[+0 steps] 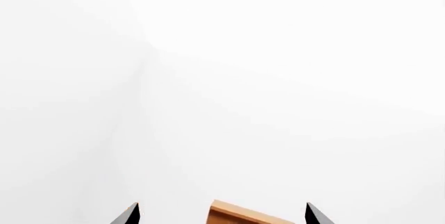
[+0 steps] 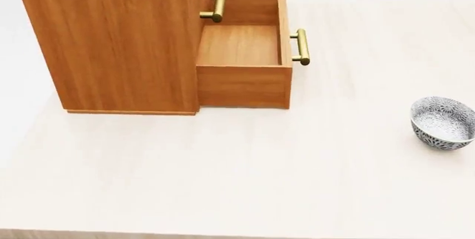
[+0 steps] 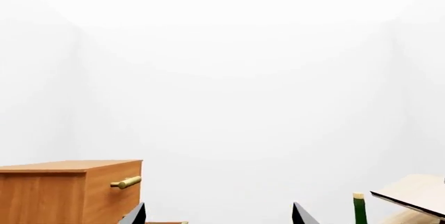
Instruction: Put the bowl on top of the cabinet.
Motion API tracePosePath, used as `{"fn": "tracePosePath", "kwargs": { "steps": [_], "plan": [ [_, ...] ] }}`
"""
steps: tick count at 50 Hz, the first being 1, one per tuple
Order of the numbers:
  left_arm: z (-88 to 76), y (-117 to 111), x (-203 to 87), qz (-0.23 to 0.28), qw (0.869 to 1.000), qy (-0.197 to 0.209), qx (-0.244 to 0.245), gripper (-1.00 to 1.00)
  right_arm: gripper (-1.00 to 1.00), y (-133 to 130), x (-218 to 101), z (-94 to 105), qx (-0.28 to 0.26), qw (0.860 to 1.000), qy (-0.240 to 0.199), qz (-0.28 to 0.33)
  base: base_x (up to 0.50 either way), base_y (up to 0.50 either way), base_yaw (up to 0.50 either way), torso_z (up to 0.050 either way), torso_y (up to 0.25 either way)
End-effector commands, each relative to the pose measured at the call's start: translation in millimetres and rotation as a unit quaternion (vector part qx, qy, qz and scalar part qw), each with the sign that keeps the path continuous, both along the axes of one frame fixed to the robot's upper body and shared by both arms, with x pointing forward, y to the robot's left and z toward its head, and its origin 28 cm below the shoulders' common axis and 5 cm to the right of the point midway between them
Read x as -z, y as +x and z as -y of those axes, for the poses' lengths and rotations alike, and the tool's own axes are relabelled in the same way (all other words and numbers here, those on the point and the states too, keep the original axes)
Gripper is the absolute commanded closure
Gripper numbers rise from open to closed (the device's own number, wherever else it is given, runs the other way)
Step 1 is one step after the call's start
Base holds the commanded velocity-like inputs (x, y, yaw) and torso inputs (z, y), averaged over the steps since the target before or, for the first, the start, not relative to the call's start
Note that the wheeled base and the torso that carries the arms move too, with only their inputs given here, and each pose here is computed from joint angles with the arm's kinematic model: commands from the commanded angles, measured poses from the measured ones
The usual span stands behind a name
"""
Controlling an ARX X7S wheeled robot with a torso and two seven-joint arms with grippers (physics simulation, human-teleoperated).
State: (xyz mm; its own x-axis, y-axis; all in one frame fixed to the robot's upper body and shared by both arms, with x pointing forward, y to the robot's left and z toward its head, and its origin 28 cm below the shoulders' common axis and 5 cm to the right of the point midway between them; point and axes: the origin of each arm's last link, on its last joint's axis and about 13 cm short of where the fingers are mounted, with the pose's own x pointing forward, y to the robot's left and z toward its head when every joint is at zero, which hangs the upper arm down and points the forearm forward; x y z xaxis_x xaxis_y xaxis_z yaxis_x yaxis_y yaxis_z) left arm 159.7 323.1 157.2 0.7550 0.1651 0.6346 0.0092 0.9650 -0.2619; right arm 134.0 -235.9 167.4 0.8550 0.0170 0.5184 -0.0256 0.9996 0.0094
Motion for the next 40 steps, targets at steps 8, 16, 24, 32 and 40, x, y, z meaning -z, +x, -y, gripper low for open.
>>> {"fn": "tracePosePath", "kwargs": {
  "steps": [8, 16, 24, 32, 40],
  "plan": [
    [0.4, 0.1, 0.6, -0.001, 1.000, 0.001, 0.003, -1.00, -1.00, -1.8, 0.5, -0.5, -0.018, 1.000, 0.003, -0.001, 0.42, 0.00, 0.00, 0.000, 0.000],
    [1.0, 0.4, 1.1, -0.001, 1.000, 0.001, 0.005, -1.00, -1.00, -1.9, 1.5, -0.6, -0.022, 1.000, 0.002, -0.004, 0.50, 0.00, 0.00, 0.000, 0.000],
    [0.9, 0.1, 1.3, -0.002, 1.000, 0.001, 0.005, -1.00, -1.00, -1.7, 1.9, -1.4, -0.025, 1.000, -0.003, -0.006, 0.50, 0.00, 0.00, 0.000, 0.000],
    [1.2, 0.1, 1.3, -0.002, 1.000, 0.001, 0.007, -1.00, -1.00, -1.5, 2.4, -1.9, -0.029, 1.000, -0.006, -0.008, 0.50, 0.00, 0.00, 0.000, 0.000],
    [1.3, 0.0, 1.3, -0.002, 1.000, 0.001, 0.007, -1.00, -1.00, -1.8, 2.6, -2.5, -0.032, 0.999, -0.010, -0.010, 0.50, 0.00, 0.00, 0.000, 0.000]
  ]
}}
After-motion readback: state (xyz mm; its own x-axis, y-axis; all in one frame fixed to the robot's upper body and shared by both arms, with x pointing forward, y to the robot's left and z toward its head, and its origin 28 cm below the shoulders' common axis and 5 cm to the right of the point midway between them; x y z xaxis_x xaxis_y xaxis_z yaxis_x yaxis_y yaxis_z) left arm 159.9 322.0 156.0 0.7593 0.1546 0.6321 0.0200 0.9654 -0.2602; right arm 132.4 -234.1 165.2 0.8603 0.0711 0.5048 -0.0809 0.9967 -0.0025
